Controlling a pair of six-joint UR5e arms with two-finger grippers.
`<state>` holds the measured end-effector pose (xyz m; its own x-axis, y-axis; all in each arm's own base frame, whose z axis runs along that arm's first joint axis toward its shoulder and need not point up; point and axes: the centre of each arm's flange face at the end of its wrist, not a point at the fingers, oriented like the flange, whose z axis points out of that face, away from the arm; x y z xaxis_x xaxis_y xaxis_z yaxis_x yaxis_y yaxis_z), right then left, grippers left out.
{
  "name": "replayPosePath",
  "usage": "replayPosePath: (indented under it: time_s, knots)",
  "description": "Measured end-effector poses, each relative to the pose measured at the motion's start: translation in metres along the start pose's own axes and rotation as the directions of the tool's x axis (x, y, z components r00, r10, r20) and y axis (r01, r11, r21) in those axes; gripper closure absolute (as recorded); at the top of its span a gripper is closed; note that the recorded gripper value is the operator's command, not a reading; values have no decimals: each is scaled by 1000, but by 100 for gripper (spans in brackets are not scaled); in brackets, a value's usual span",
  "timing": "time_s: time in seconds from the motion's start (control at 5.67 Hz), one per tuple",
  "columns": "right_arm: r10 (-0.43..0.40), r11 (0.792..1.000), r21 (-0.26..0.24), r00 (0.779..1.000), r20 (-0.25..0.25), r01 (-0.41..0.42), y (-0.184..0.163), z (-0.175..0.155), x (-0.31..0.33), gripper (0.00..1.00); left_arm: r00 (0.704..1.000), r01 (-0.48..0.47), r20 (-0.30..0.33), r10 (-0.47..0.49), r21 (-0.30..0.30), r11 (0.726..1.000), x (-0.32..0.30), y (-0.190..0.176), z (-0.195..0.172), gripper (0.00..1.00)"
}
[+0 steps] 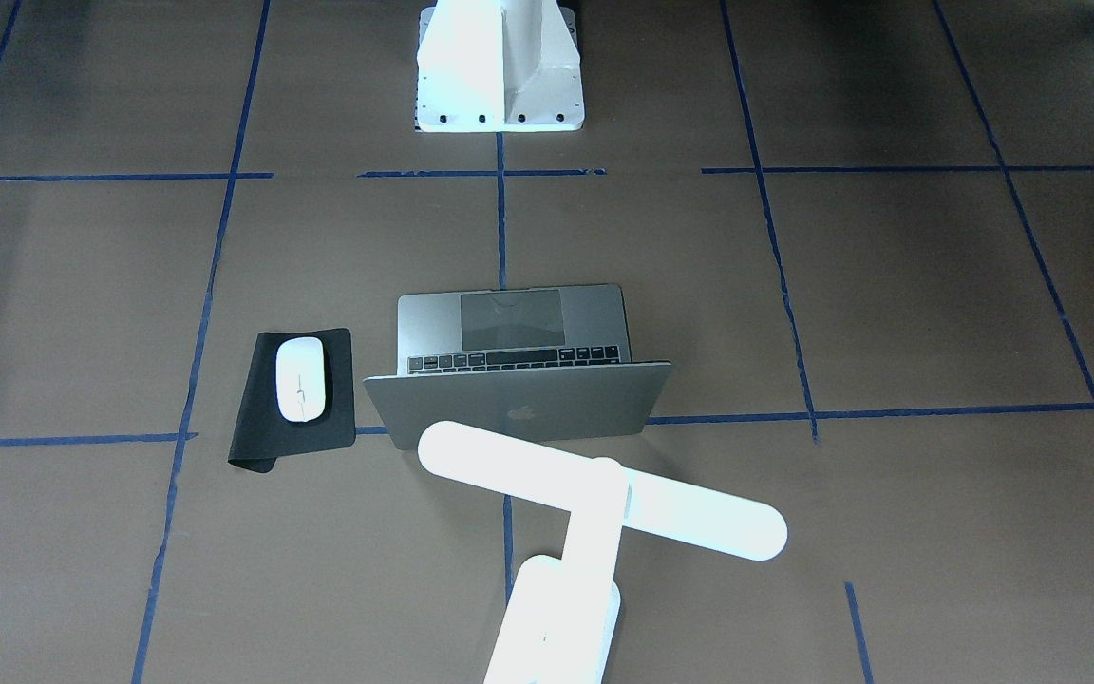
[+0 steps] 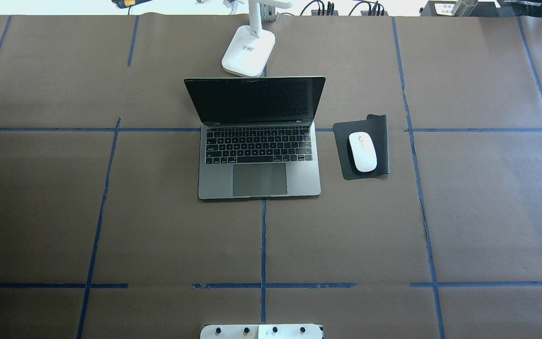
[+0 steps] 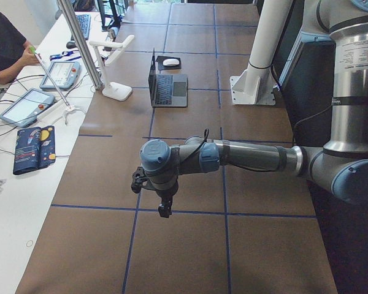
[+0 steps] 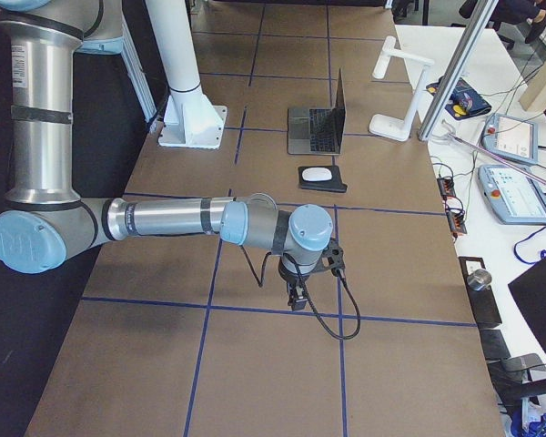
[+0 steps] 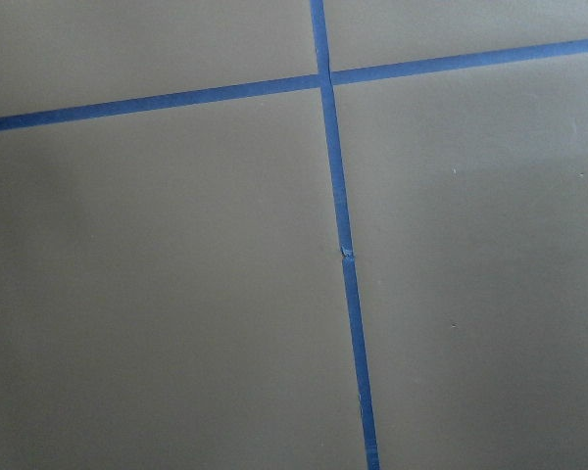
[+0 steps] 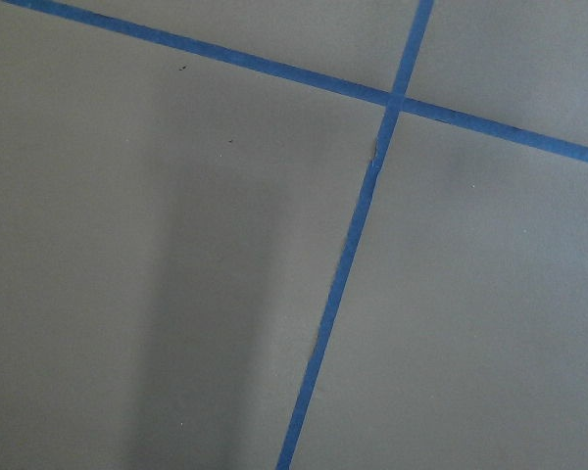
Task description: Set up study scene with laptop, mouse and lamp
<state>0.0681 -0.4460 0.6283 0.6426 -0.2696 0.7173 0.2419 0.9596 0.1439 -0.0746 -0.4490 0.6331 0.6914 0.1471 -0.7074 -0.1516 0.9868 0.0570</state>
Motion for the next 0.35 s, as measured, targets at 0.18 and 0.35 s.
replayPosePath:
  time_s: [0.18, 0.35]
  knots:
    - [3, 1000, 6, 1000, 4, -3, 1, -2, 1, 0, 1000, -7, 2, 7, 5, 1000, 3, 0, -3, 0]
    - [2, 1000, 9, 1000, 4, -2, 1, -2, 1, 0, 1000, -13, 7, 13, 8, 1000, 5, 1, -5, 0]
